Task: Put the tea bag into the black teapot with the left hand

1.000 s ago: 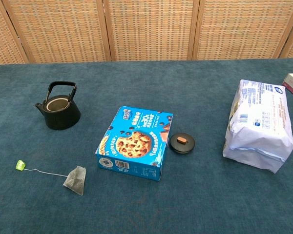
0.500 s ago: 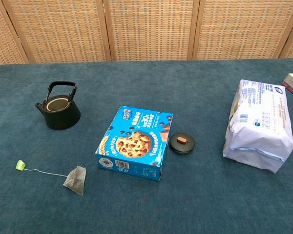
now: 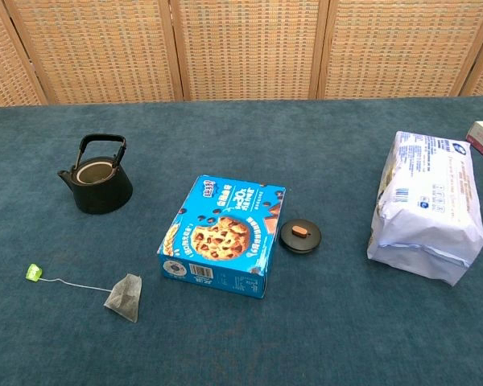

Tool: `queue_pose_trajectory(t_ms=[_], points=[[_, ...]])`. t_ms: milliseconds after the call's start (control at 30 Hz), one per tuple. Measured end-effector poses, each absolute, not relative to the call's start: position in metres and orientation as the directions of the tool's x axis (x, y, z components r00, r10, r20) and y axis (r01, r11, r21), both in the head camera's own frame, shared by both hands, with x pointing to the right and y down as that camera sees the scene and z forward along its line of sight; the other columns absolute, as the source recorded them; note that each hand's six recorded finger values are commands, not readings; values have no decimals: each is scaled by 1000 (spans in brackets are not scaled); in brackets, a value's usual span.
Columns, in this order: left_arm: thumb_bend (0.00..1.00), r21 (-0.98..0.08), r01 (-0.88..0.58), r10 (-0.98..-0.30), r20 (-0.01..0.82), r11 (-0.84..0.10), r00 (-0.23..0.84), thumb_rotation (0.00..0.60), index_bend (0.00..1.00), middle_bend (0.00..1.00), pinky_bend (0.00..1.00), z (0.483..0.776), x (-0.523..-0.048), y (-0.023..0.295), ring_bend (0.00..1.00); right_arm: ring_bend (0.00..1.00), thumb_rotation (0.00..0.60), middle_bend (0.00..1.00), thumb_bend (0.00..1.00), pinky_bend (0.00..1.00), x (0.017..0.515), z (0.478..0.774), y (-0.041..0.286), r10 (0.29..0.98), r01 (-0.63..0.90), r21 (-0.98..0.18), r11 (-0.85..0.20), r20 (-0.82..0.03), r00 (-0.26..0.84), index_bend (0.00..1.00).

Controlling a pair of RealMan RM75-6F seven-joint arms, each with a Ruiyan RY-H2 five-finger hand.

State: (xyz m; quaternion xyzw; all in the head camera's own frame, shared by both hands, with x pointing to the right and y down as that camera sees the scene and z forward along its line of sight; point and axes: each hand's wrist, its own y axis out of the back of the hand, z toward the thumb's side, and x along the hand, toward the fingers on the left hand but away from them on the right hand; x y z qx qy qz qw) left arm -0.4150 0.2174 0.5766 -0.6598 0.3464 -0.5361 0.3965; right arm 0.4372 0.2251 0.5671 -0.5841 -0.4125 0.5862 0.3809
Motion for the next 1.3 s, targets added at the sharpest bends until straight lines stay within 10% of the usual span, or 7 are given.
queue_pose_trajectory(t_ms=[133, 467, 1300], points=[[286, -891, -18, -871, 438, -453, 221, 600, 194, 386, 454, 578, -408, 216, 369, 0, 600, 0, 3, 0, 437, 567, 225, 928, 36, -928, -370, -371, -27, 0], [286, -876, 40, -831, 469, -480, 298, 600, 291, 642, 624, 587, -389, 210, 588, 0, 600, 0, 3, 0, 437, 566, 227, 928, 38, -928, -369, -371, -28, 0], [286, -783, 159, -710, 615, -602, 343, 600, 429, 693, 648, 639, -357, 201, 641, 0, 600, 0, 3, 0, 439, 565, 230, 925, 40, -926, -376, -377, -37, 0]])
